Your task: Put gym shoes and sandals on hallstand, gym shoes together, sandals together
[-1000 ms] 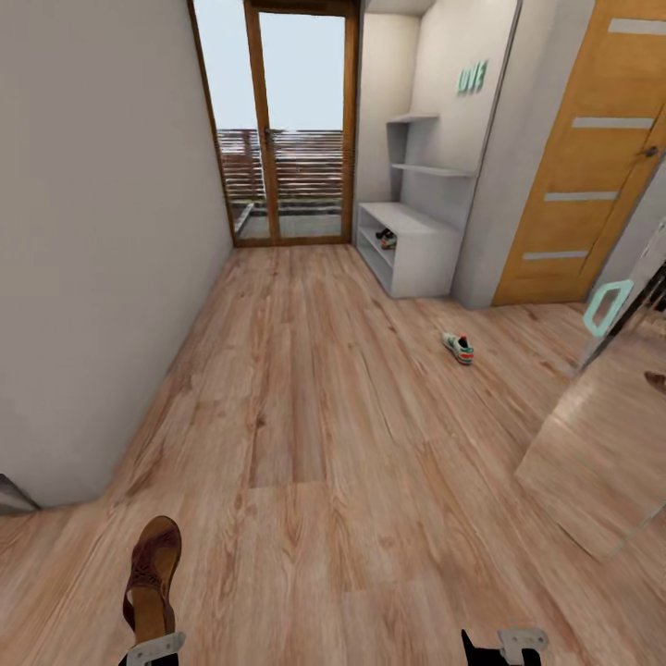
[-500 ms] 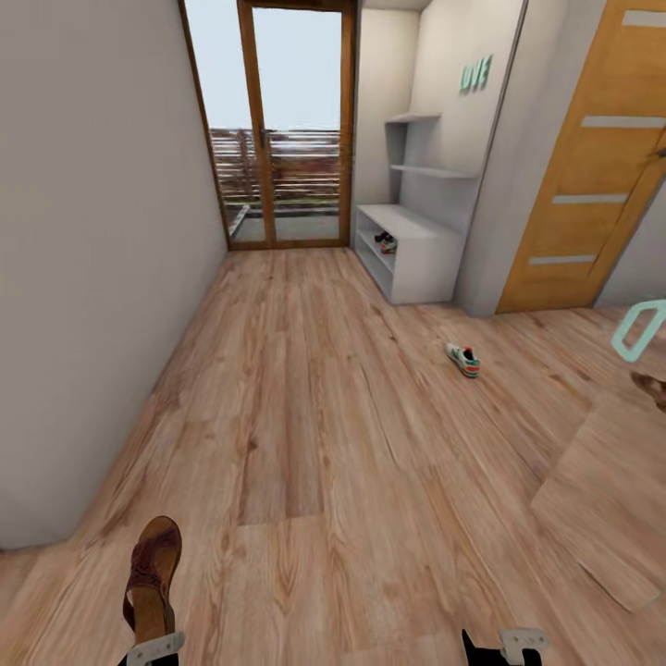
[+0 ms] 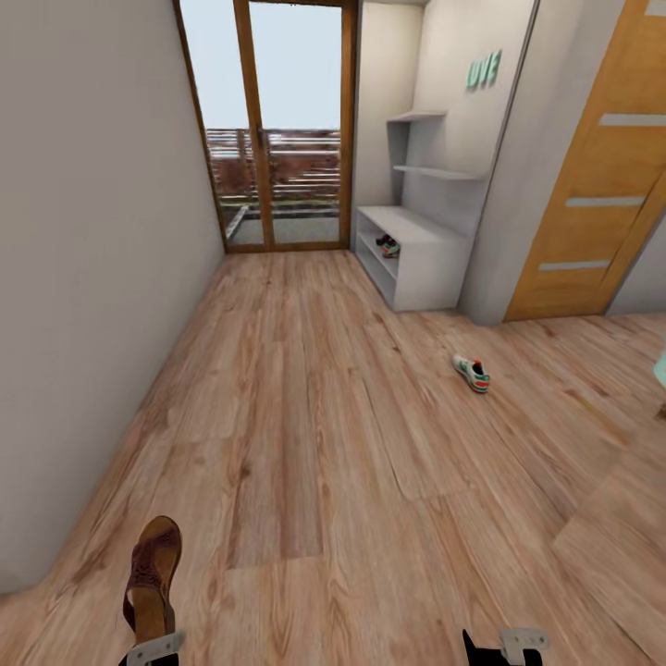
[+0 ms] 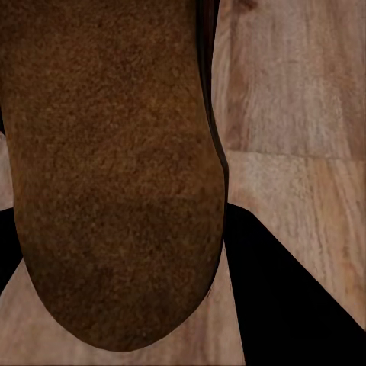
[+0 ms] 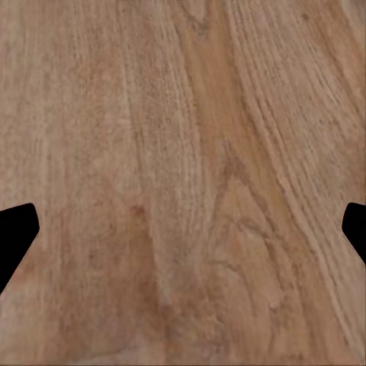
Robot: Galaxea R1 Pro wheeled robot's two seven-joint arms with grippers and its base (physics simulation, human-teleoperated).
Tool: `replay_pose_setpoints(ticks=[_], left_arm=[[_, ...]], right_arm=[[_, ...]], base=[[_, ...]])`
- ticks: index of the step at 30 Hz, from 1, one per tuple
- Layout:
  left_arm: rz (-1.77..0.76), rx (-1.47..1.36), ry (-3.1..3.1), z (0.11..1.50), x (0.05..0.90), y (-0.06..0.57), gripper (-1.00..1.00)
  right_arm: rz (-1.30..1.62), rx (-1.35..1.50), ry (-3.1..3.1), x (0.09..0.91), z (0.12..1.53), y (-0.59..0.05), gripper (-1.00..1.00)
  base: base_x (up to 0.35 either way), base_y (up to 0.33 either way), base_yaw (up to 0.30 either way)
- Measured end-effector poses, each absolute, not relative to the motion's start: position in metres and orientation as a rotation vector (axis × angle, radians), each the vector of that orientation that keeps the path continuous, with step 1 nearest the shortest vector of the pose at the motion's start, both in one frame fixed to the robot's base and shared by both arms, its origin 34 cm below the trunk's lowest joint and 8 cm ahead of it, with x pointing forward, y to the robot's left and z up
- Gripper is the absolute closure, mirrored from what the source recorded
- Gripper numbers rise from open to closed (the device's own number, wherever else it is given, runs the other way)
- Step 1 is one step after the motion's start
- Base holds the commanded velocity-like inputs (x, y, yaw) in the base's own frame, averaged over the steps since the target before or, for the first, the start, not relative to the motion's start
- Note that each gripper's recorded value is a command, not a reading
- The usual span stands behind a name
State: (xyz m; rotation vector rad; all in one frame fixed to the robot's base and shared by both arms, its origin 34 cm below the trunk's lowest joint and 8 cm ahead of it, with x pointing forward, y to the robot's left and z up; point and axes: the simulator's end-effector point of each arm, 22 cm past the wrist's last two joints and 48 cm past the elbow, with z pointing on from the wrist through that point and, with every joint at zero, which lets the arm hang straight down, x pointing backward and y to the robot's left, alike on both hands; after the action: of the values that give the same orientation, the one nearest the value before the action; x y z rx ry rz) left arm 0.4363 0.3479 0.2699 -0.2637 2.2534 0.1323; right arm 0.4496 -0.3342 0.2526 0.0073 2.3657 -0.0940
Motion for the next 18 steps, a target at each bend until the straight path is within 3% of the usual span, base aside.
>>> replay_pose_setpoints(ticks=[18], left_arm=[[0.133,-0.264,2.253,0.2700,0.4364,0.3478,1.00]], right_arm=[[-0.094,0.007,2.367,0.4493,0.2524,-0.3342,-1.00]], base=[[0.339,0.000,0.000]])
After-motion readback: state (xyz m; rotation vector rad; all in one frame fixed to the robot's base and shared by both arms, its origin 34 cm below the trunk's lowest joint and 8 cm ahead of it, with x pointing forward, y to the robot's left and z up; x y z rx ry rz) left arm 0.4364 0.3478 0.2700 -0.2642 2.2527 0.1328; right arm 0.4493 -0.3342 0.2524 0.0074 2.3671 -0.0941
